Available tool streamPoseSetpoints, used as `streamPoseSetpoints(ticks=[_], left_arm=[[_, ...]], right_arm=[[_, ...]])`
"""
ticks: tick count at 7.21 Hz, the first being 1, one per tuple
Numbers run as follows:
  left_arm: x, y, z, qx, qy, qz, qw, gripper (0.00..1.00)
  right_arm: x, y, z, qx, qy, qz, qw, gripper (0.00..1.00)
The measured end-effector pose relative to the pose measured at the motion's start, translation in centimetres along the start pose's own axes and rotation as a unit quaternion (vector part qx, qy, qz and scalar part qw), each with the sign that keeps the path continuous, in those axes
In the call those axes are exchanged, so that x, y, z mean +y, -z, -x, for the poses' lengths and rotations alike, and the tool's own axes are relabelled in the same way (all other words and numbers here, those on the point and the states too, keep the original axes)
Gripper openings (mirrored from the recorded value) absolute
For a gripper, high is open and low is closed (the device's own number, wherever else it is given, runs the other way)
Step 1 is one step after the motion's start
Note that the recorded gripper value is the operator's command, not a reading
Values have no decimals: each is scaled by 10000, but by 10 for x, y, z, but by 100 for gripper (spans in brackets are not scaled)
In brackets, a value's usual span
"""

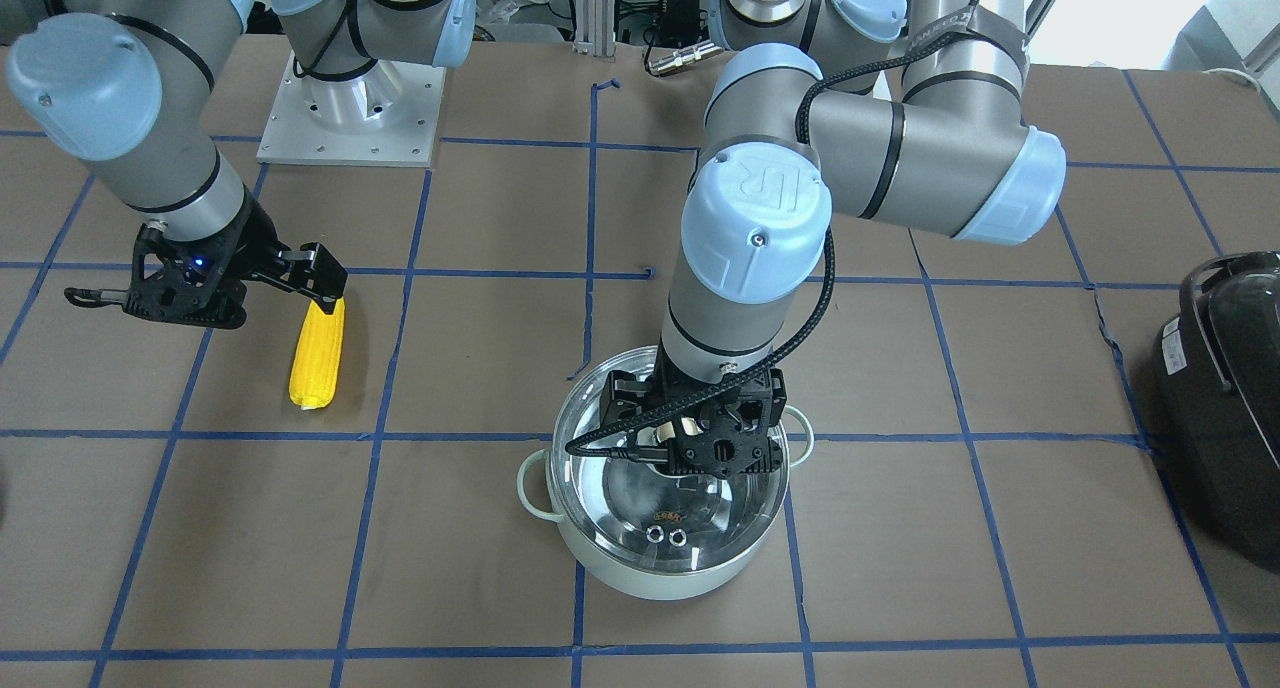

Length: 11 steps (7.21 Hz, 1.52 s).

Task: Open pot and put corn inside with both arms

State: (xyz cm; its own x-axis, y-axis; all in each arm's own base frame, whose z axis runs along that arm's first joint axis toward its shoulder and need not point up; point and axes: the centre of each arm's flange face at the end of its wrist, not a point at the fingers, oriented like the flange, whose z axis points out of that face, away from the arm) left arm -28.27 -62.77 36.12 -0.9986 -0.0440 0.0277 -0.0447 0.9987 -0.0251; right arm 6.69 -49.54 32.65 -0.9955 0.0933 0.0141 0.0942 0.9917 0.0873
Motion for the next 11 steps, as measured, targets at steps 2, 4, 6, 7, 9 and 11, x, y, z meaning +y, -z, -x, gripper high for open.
streamPoseSetpoints(ticks=[2,4,6,7,9,11], left_arm=[[3,-16,-1,-39,-16,137,9999,55],[7,-18,0,-46,-32,171,9998,35],[7,-17,-1,-33,-33,153,9999,16],[7,-11,-1,-17,-42,109,9999,15],[10,18,3,21,-96,-50,9999,15],[5,67,49,0,-216,-57,9998,11]], right_arm=[[6,-55,-3,128,77,105,9998,100],[8,-91,-7,362,331,122,9987,100],[5,-114,-8,384,416,242,9981,99],[6,-122,-8,383,423,324,9978,93],[11,-138,-13,375,388,445,9976,83],[5,-148,-16,375,490,309,9976,13]])
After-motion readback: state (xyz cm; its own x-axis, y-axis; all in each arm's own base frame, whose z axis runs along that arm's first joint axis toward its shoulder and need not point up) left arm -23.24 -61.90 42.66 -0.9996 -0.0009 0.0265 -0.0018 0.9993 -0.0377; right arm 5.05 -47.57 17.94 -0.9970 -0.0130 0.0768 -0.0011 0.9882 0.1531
